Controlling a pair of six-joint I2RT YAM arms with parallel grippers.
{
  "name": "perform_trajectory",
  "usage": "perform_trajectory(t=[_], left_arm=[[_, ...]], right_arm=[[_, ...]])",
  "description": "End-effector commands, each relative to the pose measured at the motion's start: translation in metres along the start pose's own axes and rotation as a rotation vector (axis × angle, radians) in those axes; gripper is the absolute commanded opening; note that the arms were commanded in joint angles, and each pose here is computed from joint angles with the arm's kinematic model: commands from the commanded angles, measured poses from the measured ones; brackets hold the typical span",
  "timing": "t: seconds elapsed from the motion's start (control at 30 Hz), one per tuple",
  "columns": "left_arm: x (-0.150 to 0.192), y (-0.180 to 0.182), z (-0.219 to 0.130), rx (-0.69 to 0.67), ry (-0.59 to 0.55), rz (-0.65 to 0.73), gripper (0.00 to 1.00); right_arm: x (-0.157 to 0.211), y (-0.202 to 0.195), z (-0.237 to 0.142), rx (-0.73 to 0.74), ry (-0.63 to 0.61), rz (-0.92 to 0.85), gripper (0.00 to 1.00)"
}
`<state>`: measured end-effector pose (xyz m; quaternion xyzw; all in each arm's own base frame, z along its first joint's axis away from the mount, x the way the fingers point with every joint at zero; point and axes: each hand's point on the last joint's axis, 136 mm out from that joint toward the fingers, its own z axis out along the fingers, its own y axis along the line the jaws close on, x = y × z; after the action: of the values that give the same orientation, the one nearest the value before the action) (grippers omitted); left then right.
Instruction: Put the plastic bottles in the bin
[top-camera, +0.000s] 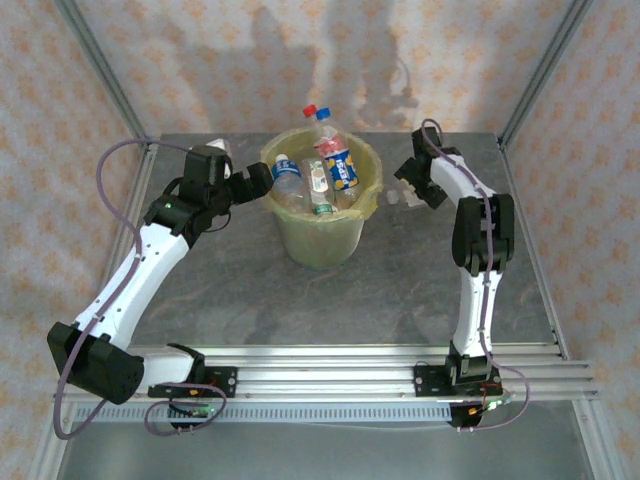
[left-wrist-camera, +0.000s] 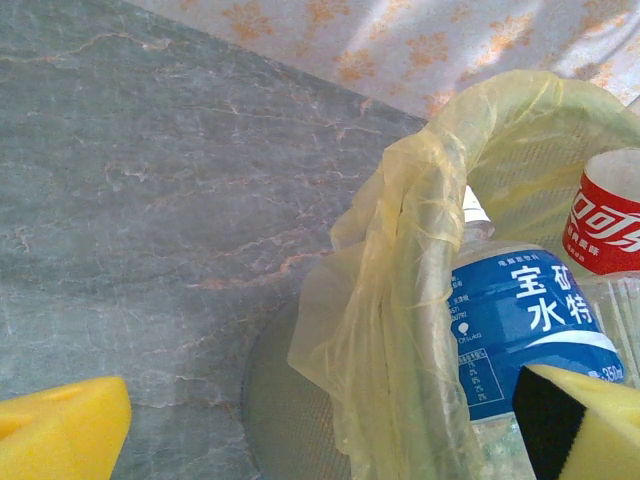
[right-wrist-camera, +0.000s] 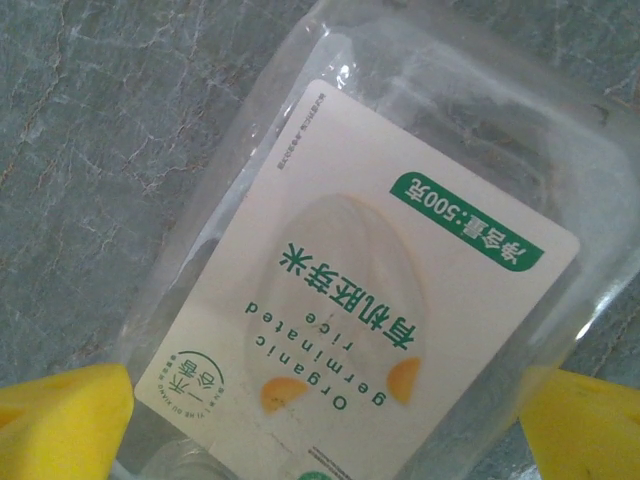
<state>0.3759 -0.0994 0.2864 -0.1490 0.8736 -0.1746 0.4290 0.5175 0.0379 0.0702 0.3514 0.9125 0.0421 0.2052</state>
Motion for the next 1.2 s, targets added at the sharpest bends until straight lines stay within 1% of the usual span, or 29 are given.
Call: perform_trajectory(t=[0.0, 0.1, 0.27, 0.37, 0.47, 0.57, 0.6, 0.73, 0.9, 0.97, 1.17], left_arm=[[-0.005, -0.001, -0.008, -0.012, -0.013, 0.031, 1.0], [-0.006, -0.001, -0.009, -0.011, -0.016, 0.031, 1.0], [-0.009, -0.002, -0.01, -0.011, -0.025, 0.03, 1.0], [-0.01, -0.002, -0.011, -0.017, -0.03, 0.032, 1.0], [-0.011, -0.001, -0.013, -0.02, -0.033, 0.035, 1.0], [-0.012, -0.001, -0.014, -0.024, -0.036, 0.037, 1.0], [-0.013, -0.001, -0.014, -0.024, -0.038, 0.036, 1.0], [-0.014, 0.0, -0.013, -0.03, -0.04, 0.042, 1.0], [-0.012, -0.001, -0.01, -0.028, -0.029, 0.045, 1.0], [-0.012, 0.0, -0.01, -0.032, -0.029, 0.047, 1.0], [-0.011, 0.001, -0.009, -0.037, -0.029, 0.052, 1.0]], right_arm=[[0.01, -0.015, 0.005, 0.077, 0.069, -0.115, 1.0], [0.013, -0.031, -0.001, 0.161, 0.103, -0.204, 1.0], [0.021, -0.065, -0.02, 0.286, 0.125, -0.322, 1.0], [0.027, -0.086, -0.031, 0.339, 0.137, -0.349, 1.0], [0.032, -0.101, -0.043, 0.359, 0.139, -0.343, 1.0], [0.034, -0.108, -0.059, 0.356, 0.124, -0.317, 1.0], [0.034, -0.106, -0.063, 0.335, 0.117, -0.307, 0.99], [0.033, -0.077, -0.074, 0.162, 0.091, -0.231, 0.99], [0.018, -0.055, -0.083, 0.055, 0.012, -0.129, 0.99], [0.015, -0.053, -0.08, 0.051, -0.003, -0.109, 0.99], [0.013, -0.07, -0.058, 0.152, -0.004, -0.097, 0.99]])
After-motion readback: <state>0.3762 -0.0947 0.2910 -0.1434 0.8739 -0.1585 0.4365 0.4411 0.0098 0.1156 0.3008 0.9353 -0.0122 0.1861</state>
